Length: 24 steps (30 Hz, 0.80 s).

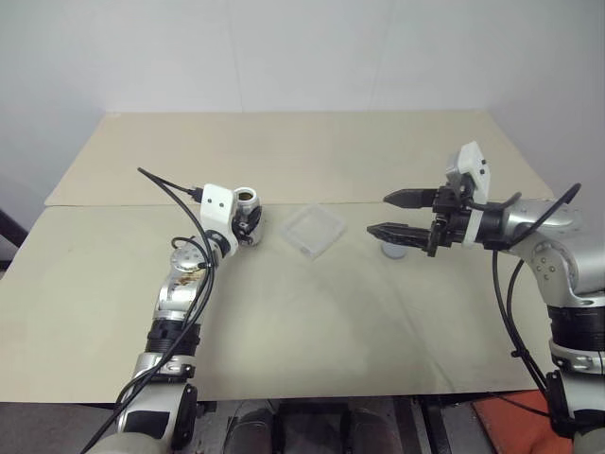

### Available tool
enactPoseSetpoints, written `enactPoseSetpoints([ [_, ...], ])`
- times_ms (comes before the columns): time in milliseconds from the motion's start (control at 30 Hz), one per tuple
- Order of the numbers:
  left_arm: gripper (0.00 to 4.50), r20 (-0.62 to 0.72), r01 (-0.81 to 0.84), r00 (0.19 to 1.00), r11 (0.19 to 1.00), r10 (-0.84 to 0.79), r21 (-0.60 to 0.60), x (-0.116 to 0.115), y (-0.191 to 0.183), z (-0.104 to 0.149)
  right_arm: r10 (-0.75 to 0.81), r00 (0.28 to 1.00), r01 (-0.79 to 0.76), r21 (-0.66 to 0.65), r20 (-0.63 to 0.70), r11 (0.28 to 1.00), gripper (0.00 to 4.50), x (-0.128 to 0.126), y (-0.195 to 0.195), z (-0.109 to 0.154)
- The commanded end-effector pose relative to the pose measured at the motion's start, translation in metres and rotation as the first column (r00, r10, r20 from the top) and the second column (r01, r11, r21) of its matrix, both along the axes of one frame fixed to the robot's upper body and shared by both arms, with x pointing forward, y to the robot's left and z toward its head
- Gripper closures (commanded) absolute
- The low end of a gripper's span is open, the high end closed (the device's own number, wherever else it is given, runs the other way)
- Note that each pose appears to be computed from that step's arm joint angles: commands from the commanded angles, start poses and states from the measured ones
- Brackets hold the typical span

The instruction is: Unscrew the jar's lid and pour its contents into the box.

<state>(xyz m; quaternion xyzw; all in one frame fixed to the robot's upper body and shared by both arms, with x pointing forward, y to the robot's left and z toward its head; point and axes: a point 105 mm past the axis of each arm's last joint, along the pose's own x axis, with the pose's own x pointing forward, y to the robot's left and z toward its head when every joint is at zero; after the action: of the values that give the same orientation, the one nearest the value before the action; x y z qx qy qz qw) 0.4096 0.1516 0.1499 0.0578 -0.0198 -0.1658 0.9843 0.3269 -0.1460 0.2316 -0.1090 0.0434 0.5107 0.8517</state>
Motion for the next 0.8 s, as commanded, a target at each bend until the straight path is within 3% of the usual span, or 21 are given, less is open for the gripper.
enactPoseSetpoints([
  [33, 2.1, 0.017, -0.01, 1.0, 1.0, 0.01, -0.006, -0.005, 0.003, 0.001, 0.006, 0.998, -0.006, -0.009, 0.067, 1.0, 0.0, -0.003, 0.002, 0.011],
  [267, 0.02, 0.038, -0.002, 0.999, 1.0, 0.001, 0.004, -0.012, 0.001, 0.003, 0.0, 0.997, 0.001, -0.014, 0.077, 1.0, 0.0, -0.001, 0.003, 0.011],
  [500, 0.02, 0.031, 0.028, 0.999, 0.999, -0.029, 0.028, -0.027, 0.002, 0.002, -0.001, 0.997, 0.002, -0.018, 0.075, 1.0, 0.0, -0.001, 0.004, 0.01],
  [800, 0.02, -0.01, 0.093, 0.996, 0.992, -0.093, 0.08, -0.081, 0.019, 0.007, -0.012, 0.998, 0.014, -0.037, 0.062, 0.999, 0.0, -0.009, -0.001, 0.003],
])
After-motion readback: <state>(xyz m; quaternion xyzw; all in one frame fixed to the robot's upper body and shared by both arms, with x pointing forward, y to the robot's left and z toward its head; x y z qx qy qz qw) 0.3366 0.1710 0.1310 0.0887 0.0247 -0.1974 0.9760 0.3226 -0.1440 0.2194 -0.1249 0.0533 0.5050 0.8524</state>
